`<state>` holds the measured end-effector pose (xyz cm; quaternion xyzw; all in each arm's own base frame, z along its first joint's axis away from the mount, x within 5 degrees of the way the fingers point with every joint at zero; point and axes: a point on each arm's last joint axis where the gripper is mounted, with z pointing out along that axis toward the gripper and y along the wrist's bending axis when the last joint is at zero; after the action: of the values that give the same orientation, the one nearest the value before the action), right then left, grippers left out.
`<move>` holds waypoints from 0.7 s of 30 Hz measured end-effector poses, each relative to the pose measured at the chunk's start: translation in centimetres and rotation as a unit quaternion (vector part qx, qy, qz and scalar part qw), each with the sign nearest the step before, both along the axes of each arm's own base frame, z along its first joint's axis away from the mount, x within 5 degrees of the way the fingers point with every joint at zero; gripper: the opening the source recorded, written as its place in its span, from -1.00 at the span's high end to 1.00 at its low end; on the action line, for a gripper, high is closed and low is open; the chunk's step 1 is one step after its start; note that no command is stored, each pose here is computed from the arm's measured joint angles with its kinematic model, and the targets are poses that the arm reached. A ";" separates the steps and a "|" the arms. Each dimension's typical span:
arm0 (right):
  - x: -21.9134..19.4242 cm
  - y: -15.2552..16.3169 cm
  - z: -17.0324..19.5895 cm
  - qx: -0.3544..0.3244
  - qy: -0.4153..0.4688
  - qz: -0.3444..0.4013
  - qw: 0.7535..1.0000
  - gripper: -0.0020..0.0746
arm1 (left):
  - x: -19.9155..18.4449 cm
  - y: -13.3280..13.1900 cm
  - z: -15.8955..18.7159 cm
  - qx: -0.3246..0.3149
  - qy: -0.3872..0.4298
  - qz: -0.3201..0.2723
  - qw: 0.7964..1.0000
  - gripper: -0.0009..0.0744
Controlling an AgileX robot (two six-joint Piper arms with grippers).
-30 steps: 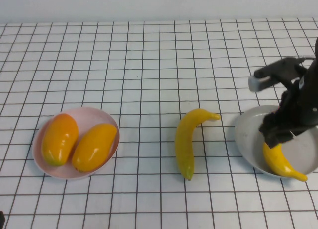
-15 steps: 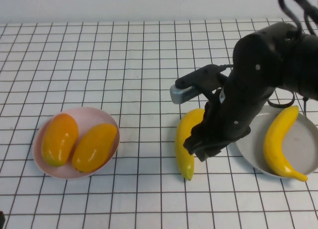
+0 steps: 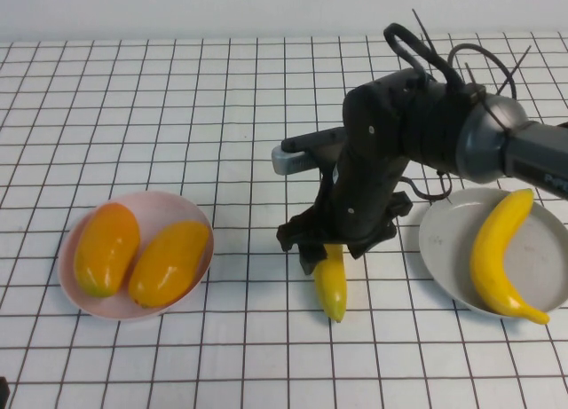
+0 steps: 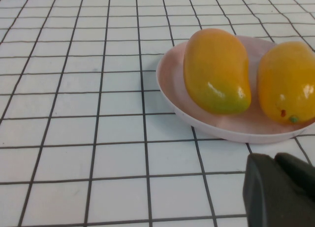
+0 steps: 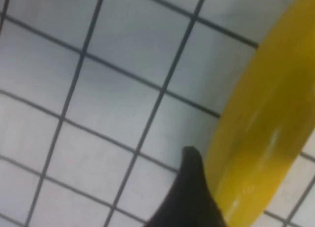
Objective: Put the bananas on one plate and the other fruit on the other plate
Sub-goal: Put another type of fruit in the right plate
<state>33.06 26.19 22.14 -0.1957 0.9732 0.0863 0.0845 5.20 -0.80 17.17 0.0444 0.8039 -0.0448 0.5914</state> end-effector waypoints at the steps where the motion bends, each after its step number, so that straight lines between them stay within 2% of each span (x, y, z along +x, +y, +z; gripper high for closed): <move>1: 0.4 0.3 -0.2 -0.002 0.000 -0.003 1.000 -0.35 | 0.0 0.0 0.0 -0.001 0.000 0.000 1.000 0.99; 7: 1.5 0.9 -3.1 -0.041 0.038 -0.011 0.998 -0.35 | 0.0 0.0 0.0 -0.001 0.000 0.000 1.000 0.99; 10: 1.7 1.0 -4.0 -0.048 0.046 -0.012 0.998 -0.27 | 0.0 0.0 0.0 -0.001 0.000 0.000 1.000 0.99; 15: 2.1 1.4 -3.8 -0.034 0.035 -0.011 0.999 0.14 | 0.0 0.0 0.0 -0.001 0.000 0.000 1.000 0.99; 21: 2.7 1.9 -1.2 -0.031 0.021 0.027 0.999 0.14 | 0.0 0.0 0.0 -0.001 0.000 0.000 1.000 0.99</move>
<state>35.72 28.09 20.96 -0.2229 0.9712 0.0629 0.0552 5.20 -0.80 17.17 0.0440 0.8039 -0.0454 0.5914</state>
